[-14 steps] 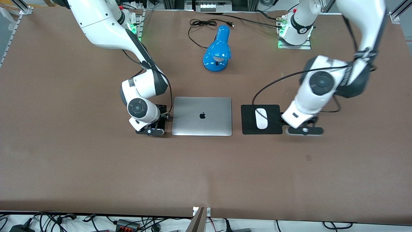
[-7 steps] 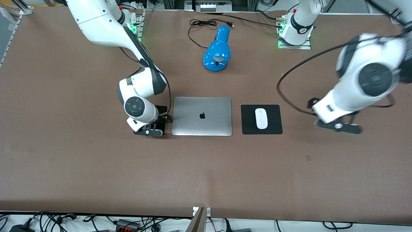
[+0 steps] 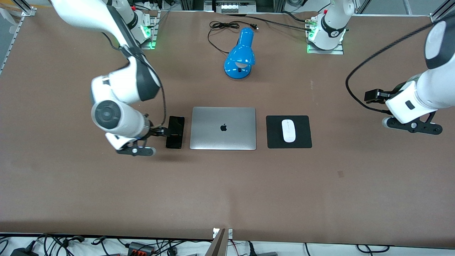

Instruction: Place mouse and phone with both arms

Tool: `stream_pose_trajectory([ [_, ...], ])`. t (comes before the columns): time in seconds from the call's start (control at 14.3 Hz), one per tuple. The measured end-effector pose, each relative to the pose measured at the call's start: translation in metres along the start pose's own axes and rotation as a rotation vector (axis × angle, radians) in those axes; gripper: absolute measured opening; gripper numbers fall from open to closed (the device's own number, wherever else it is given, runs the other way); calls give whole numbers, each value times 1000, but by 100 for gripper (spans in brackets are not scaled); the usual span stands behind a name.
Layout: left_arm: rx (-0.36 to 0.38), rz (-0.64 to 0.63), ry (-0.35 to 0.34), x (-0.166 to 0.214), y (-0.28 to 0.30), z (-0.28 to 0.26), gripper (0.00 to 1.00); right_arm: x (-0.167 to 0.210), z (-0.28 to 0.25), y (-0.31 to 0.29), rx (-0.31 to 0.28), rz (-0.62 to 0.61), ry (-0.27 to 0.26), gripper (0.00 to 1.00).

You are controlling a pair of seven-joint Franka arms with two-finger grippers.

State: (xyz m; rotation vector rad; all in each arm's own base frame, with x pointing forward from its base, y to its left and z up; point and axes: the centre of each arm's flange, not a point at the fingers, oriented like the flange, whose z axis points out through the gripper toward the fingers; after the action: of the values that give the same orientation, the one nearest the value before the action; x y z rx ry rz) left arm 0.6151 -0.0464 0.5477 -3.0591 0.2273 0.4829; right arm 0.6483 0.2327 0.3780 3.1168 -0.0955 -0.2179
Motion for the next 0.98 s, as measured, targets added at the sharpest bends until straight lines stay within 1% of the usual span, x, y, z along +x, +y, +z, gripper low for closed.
stream_pose_trajectory([
  [0.14, -70, -28, -3, 0, -11, 3, 100, 9, -43, 19, 14, 18, 24, 100],
  [0.28, -174, -53, 1, -2, -25, 2, 100, 13, -78, 39, 23, 39, 38, 100],
  [0.35, -210, -81, 3, -3, -34, 2, 100, 14, -94, 47, 25, 48, 44, 100],
  [0.42, -229, -115, 6, -5, -44, 2, 100, 14, -109, 54, 25, 58, 50, 100],
  [0.49, -226, -147, 13, -7, -51, 1, 100, 14, -121, 62, 22, 70, 59, 100],
  [0.56, -203, -176, 40, -10, -54, 0, 100, 15, -132, 70, 19, 85, 71, 100],
  [0.63, -183, -195, 92, -14, -53, -4, 100, 15, -143, 80, 18, 97, 89, 100],
  [0.7, -168, -205, 163, -20, -52, -10, 100, 16, -156, 91, 20, 100, 111, 100],
  [0.77, -155, -217, 238, -29, -54, -17, 100, 15, -170, 107, 25, 98, 134, 100],
  [0.84, -150, -229, 291, -42, -59, -23, 100, 12, -186, 129, 32, 90, 155, 100],
  [0.91, -150, -240, 313, -55, -64, -26, 100, 9, -201, 152, 38, 83, 172, 100],
  [0.98, -147, -243, 321, -65, -69, -25, 100, 4, -214, 176, 42, 77, 185, 100],
])
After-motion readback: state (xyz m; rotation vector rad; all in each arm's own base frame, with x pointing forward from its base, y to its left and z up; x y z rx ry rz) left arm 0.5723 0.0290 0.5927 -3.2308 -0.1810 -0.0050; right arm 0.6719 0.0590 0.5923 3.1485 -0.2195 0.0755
